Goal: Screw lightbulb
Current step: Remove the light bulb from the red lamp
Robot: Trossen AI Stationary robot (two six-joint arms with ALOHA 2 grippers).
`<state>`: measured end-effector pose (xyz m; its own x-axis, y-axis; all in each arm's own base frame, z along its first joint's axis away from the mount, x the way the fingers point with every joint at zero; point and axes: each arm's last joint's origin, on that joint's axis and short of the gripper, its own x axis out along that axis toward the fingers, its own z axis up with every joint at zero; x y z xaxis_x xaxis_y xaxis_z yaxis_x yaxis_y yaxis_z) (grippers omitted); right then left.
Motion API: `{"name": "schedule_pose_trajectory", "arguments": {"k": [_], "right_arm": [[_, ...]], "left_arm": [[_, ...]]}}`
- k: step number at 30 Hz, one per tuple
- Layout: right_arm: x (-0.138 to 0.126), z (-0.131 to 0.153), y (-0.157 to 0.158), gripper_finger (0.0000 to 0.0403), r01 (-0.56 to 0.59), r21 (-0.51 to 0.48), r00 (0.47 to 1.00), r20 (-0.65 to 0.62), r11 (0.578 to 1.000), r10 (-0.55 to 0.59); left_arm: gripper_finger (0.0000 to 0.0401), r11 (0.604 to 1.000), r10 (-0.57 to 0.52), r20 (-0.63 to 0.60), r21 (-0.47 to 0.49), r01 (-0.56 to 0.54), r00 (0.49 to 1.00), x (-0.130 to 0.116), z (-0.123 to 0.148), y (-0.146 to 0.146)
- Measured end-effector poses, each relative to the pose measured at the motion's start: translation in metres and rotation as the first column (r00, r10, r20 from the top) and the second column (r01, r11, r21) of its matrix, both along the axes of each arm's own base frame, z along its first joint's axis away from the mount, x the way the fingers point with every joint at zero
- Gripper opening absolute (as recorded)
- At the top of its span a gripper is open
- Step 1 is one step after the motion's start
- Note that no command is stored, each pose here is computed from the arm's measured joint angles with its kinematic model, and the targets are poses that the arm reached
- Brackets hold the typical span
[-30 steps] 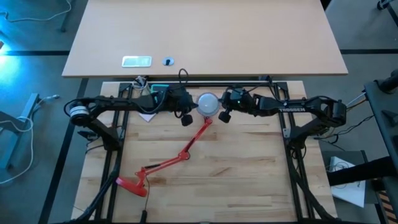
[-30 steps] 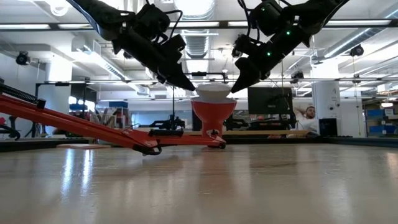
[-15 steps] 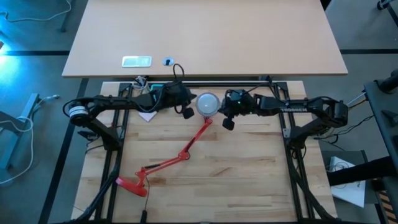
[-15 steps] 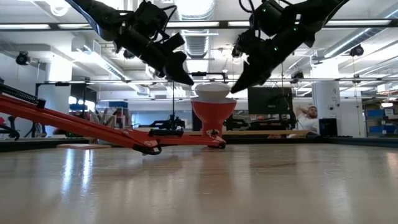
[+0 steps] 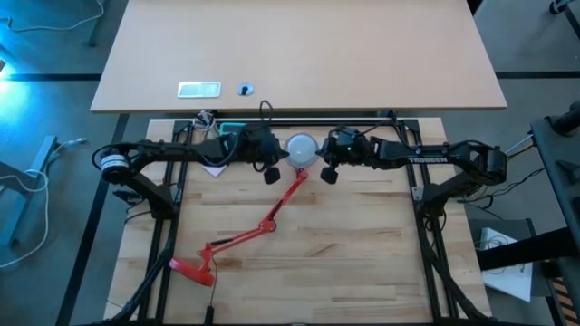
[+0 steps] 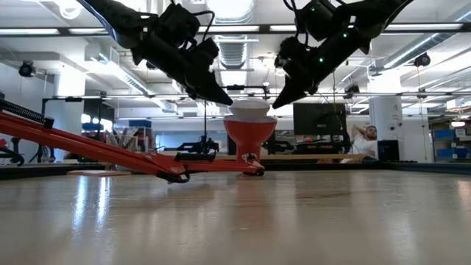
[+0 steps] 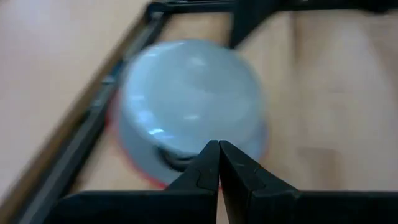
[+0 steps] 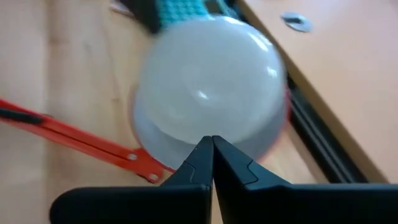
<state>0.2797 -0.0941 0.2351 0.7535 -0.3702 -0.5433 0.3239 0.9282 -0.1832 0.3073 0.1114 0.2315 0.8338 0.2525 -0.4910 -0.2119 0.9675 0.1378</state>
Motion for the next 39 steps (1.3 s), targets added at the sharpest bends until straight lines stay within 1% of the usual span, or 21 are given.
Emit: {"name": "schedule_pose_trajectory", "arguments": {"k": [2,4,6,8,10,12,15,19,22,28,33,36,39], "right_arm": [[-0.002,-0.001,-0.001,0.0,0.038,-0.02,0.999,-0.026,0.999,-0.038],[-0.003,0.0,-0.002,0.0,0.065,-0.039,0.997,-0.03,0.997,-0.067],[-0.004,0.001,-0.002,0.0,0.071,-0.043,0.997,-0.03,0.997,-0.073],[-0.004,0.002,-0.001,0.0,0.068,-0.042,0.997,-0.028,0.997,-0.069],[-0.005,0.002,0.001,0.0,0.031,-0.015,0.999,-0.027,0.999,-0.031],[-0.004,0.002,0.003,0.0,-0.048,0.037,0.999,-0.007,0.998,0.048],[-0.002,0.002,0.007,0.0,-0.153,0.116,0.988,0.026,0.981,0.151],[-0.001,-0.001,0.008,0.0,-0.167,0.131,0.986,0.023,0.977,0.165],[0.001,-0.002,0.007,0.0,-0.164,0.114,0.987,0.023,0.98,0.162],[0.002,-0.007,0.002,0.0,-0.042,0.032,0.999,-0.033,0.999,0.043],[0.0,-0.005,0.0,0.0,0.03,-0.041,0.998,-0.056,0.999,-0.032],[-0.002,-0.003,-0.002,0.0,0.08,-0.093,0.994,-0.063,0.992,-0.086],[-0.003,-0.003,-0.003,0.0,0.099,-0.109,0.991,-0.074,0.989,-0.108]], "left_arm": [[0.0,0.998,-0.051,-0.002,-0.035,0.051,0.999,0.001,-0.001,-0.005],[0.0,0.996,-0.071,-0.017,-0.051,0.07,0.997,0.001,-0.003,-0.009],[0.0,0.998,-0.05,-0.031,-0.043,0.049,0.998,0.0,-0.004,-0.008],[0.0,1.0,0.015,-0.041,-0.007,-0.015,0.999,0.0,-0.004,-0.005],[0.0,0.995,0.087,-0.042,0.044,-0.085,0.995,-0.002,-0.002,0.001],[0.0,0.988,0.138,-0.02,0.075,-0.136,0.99,-0.003,0.0,0.008],[0.0,0.98,0.174,0.034,0.09,-0.177,0.984,-0.005,0.005,0.019],[0.0,0.97,0.214,0.087,0.103,-0.222,0.973,-0.009,0.01,0.033],[0.0,0.971,0.212,0.114,0.088,-0.222,0.971,-0.009,0.009,0.038],[0.0,0.992,0.126,0.088,-0.025,-0.124,0.988,-0.001,-0.004,0.033],[0.0,0.995,0.076,0.019,-0.071,-0.074,0.997,0.0,-0.009,0.019],[0.0,0.995,0.052,0.005,-0.088,-0.051,0.999,-0.001,-0.005,0.008],[0.0,0.994,0.035,-0.02,-0.101,-0.037,0.999,-0.003,-0.002,0.0]]}}
